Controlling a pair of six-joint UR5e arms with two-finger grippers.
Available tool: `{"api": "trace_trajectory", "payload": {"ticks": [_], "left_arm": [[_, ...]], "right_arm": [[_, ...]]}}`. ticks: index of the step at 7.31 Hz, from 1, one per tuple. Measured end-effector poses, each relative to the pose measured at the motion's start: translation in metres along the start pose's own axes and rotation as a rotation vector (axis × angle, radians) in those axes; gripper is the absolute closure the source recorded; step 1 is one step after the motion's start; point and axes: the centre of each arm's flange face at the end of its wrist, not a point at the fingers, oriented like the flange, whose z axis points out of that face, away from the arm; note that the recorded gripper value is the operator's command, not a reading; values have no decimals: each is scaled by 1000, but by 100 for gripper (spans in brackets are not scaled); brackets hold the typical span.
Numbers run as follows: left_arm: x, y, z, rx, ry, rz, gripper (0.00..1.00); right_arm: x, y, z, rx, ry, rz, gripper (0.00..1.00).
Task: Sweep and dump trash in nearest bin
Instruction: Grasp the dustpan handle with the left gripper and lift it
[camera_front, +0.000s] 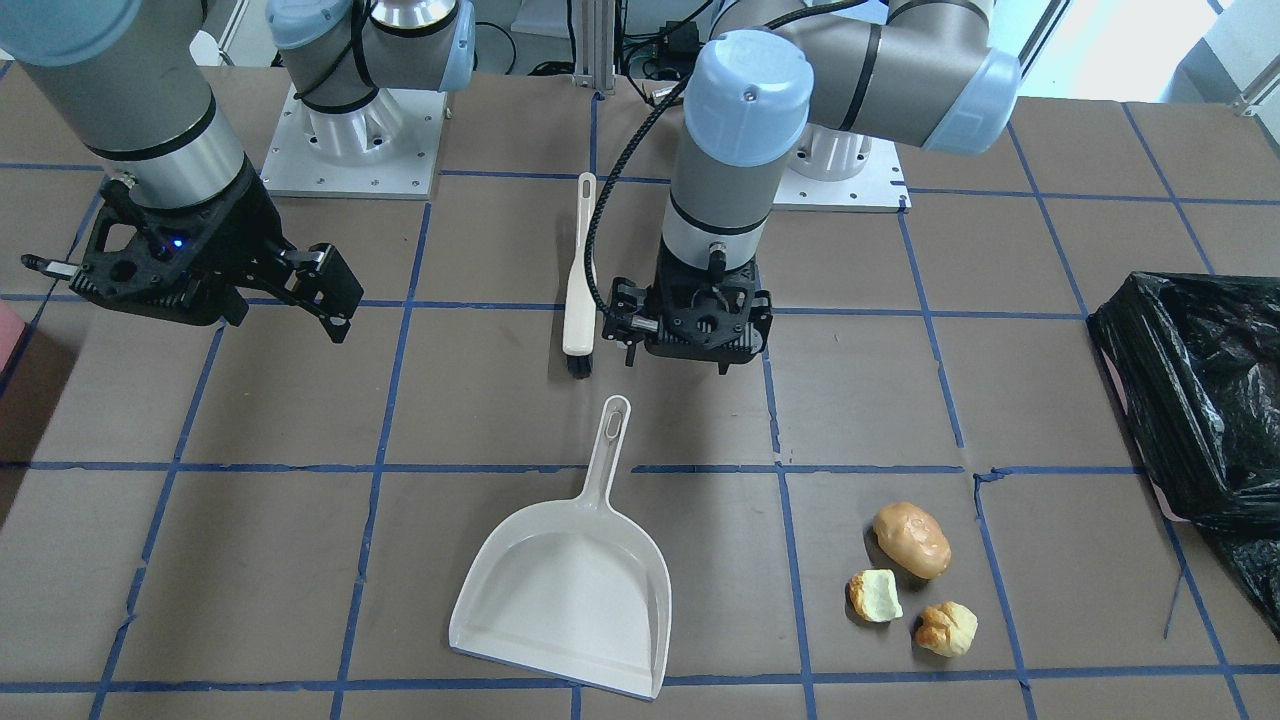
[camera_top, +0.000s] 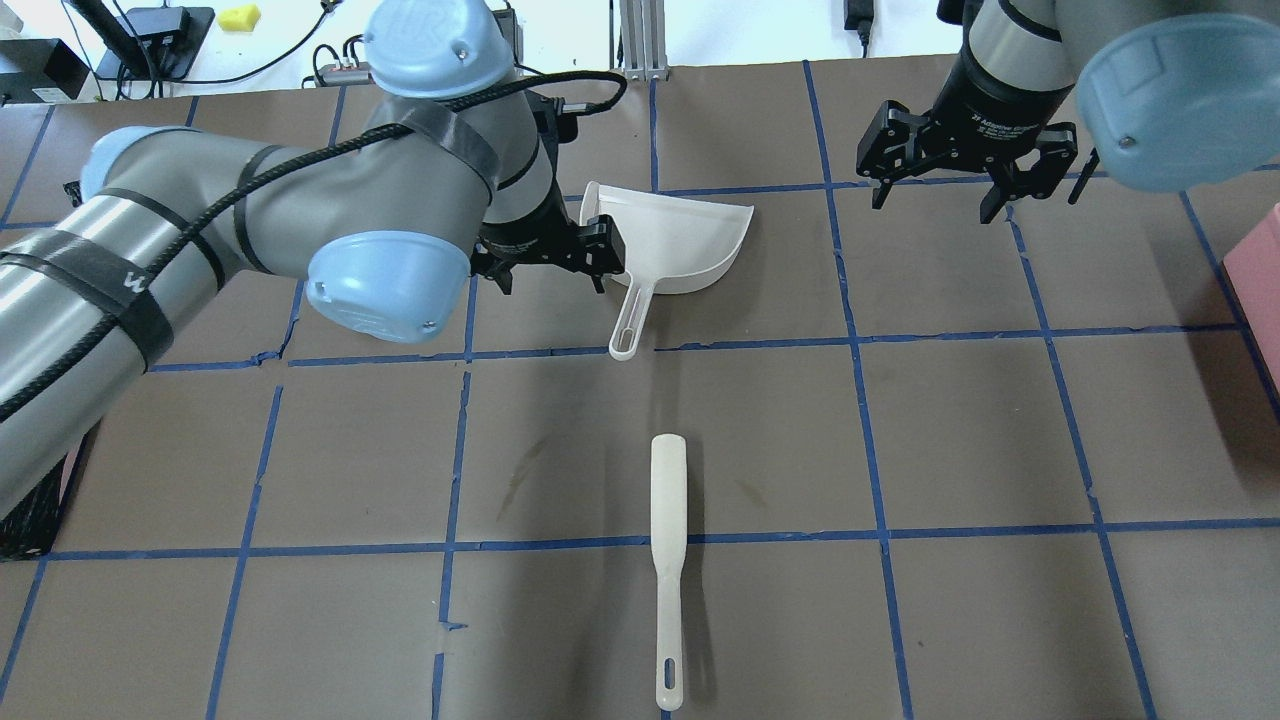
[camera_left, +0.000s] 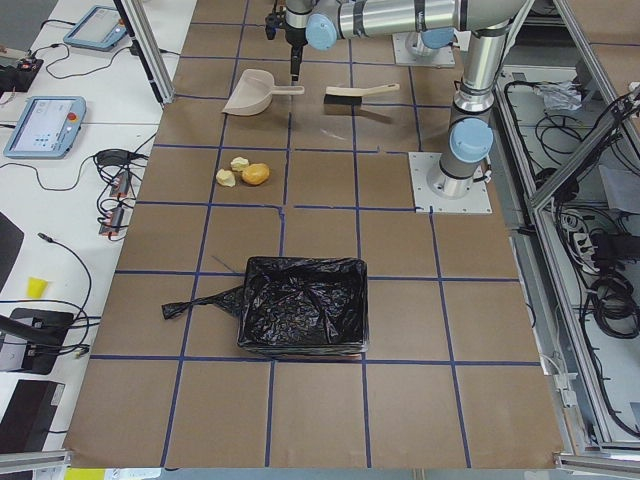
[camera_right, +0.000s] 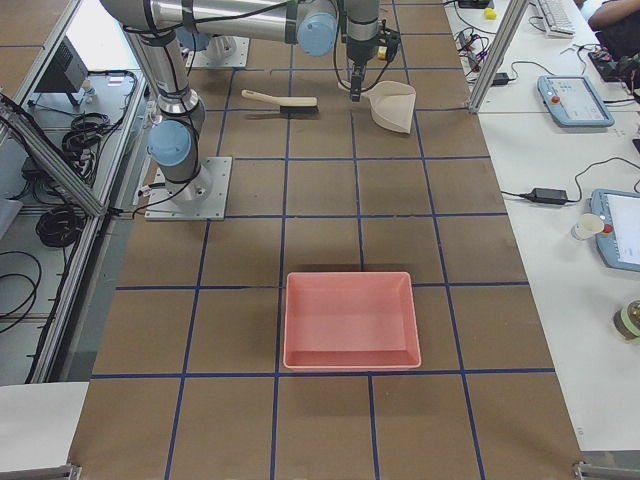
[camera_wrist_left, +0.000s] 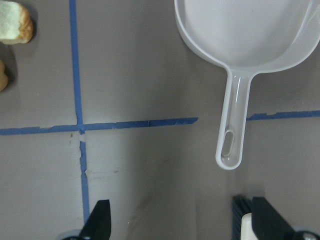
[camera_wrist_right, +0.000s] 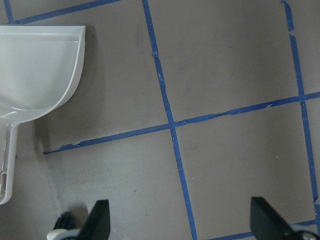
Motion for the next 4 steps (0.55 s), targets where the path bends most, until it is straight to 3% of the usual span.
{"api": "trace_trajectory", "payload": {"ticks": [2,4], "left_arm": [[19,-1,40,-12,2,35,0],[34,-3,75,33,16,60,0]], "right_arm": [[0,0,1,-1,1,0,0],[1,-1,1,-2,2,0,0]]}}
